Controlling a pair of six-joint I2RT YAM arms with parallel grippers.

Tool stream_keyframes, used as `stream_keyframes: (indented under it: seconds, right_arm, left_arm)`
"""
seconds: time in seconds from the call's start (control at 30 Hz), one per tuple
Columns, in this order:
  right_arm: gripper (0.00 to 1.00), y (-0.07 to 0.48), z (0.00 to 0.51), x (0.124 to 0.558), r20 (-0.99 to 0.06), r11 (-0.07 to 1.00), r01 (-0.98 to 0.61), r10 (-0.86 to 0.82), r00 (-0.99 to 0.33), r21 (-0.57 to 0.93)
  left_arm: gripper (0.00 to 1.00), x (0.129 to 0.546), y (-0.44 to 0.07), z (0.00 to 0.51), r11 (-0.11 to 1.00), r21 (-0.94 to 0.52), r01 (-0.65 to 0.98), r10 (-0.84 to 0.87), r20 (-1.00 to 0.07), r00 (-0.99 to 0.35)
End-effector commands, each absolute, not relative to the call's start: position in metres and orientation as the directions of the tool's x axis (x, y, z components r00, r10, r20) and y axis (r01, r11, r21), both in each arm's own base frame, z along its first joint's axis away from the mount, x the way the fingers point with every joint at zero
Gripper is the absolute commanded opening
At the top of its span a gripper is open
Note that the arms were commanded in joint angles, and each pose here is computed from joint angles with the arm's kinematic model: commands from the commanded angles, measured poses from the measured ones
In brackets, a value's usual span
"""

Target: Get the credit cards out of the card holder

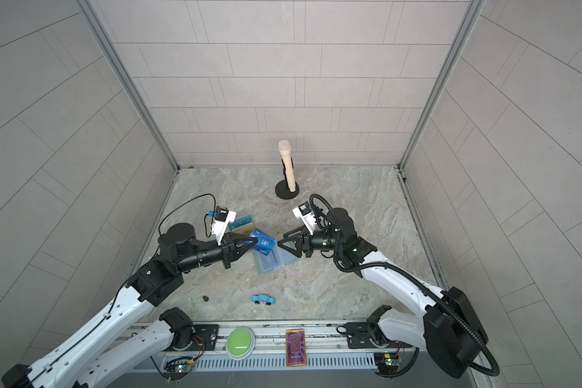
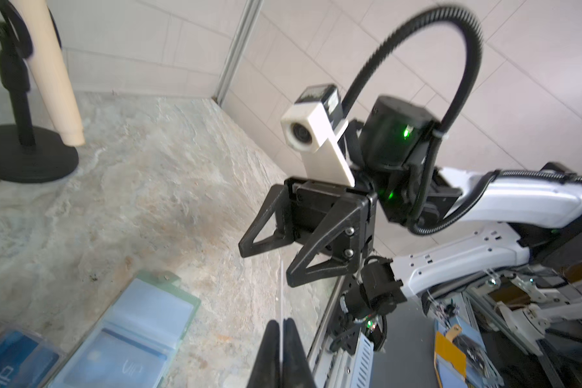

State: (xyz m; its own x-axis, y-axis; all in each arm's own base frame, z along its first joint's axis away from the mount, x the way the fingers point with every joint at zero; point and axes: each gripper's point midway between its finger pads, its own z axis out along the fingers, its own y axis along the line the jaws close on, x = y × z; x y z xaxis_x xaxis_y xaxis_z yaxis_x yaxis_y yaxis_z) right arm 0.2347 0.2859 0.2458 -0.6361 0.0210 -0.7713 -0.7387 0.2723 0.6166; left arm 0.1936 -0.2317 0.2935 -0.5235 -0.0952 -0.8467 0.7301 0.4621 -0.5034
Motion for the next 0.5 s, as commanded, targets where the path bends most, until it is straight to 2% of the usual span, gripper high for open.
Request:
stream_keyframes:
  seconds: [0.0,0.27,0.47]
  right_arm:
    - [0.56,0.285,0.288,0.248,-0.762,0.219,-0.730,0.205,-0.614,0.647]
    - [0.52,0.289,0.320,0.247,-0.750,0.138,-0.749,0.288,-0.596,0.648]
    - [0.49,0.298,0.333,0.246,-0.744,0.090,-0.758,0.296,-0.599,0.646]
  left_arm:
    - [0.00,0.209,-0.227,0.316,0.473,-0.508,0.720,-0.233,-0.860,-0.454]
    - [0.00,0.226,-0.220,0.339,0.466,-0.526,0.711,-0.392,-0.843,-0.367]
    - [0.00,0.231,-0.220,0.356,0.399,-0.552,0.733,-0.498,-0.801,-0.332]
